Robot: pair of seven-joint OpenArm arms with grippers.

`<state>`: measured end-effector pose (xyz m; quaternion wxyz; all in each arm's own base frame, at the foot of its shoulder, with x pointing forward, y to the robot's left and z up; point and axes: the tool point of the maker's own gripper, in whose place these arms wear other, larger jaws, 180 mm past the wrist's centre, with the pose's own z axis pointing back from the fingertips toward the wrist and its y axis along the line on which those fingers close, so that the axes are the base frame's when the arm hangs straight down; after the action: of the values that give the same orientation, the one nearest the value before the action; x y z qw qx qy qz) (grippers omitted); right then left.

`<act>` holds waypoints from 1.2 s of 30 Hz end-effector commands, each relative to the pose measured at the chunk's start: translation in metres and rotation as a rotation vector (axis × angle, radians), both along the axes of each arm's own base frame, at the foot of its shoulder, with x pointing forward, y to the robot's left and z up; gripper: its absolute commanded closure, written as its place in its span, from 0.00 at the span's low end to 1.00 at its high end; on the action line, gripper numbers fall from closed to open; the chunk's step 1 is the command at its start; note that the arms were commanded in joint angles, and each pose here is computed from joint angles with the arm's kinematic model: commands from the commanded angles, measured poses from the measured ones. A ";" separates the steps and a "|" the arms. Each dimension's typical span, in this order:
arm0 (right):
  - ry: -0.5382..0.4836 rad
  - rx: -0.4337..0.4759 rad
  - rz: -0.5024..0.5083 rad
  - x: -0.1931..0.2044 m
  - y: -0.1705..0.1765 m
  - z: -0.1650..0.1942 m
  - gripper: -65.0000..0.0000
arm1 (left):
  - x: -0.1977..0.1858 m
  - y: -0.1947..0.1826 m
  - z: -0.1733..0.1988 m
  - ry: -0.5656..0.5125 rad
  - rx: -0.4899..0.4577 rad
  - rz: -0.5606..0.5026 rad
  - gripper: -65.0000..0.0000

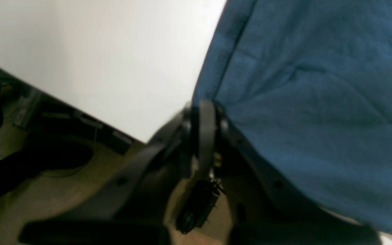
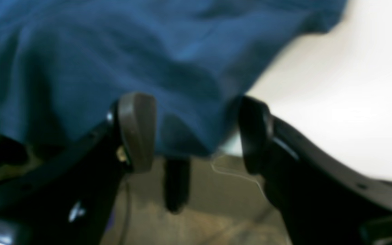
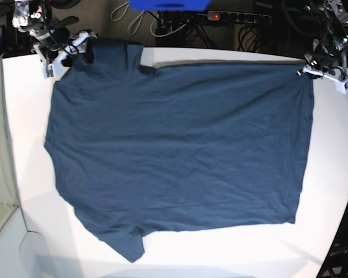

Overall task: Layout the t-shirt on the table in an organized manner, then fold the t-shirt properly
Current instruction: 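Lift the grasped collar-side edge with both grippers, then fold the lifted edge over onto the shirt body with both grippers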

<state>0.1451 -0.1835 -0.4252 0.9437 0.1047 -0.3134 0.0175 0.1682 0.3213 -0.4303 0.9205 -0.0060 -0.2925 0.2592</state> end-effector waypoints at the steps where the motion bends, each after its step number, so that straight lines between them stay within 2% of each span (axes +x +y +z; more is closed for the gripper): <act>1: 0.022 -0.003 0.008 -0.005 0.000 -0.003 0.40 | -0.001 0.005 0.003 0.005 0.015 -0.004 1.00; 6: 0.031 0.012 0.026 -0.007 0.009 -0.006 0.41 | -0.001 0.004 0.003 0.005 0.014 -0.004 1.00; 8: 0.031 0.011 0.027 -0.007 0.008 -0.006 0.45 | -0.001 0.003 0.002 0.005 0.011 -0.003 1.00; 10: 0.031 0.009 0.027 -0.007 0.007 -0.006 0.56 | -0.001 0.003 0.002 0.005 0.011 -0.003 1.00; 14: 0.038 0.004 0.026 -0.007 0.005 -0.006 0.95 | 0.001 0.004 0.005 -0.004 0.017 -0.003 1.00; 15: 0.038 0.004 0.026 -0.007 0.005 -0.006 1.00 | 0.001 0.004 0.006 -0.005 0.018 -0.004 1.00; 22: 0.023 -0.028 0.051 -0.002 -0.004 0.000 1.00 | 0.011 0.006 0.019 -0.040 0.043 -0.017 1.00; 32: -0.127 -0.069 0.141 0.038 0.010 0.056 1.00 | 0.049 0.004 0.066 -0.179 0.109 -0.054 1.00; 36: -0.123 -0.094 0.155 0.055 0.008 0.062 1.00 | 0.059 0.005 0.075 -0.212 0.116 -0.054 1.00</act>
<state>0.1977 -0.1740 -0.3702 0.9264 0.0858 -0.3509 0.1061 0.2207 0.3196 -0.3686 0.8975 0.0031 -0.3813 0.2215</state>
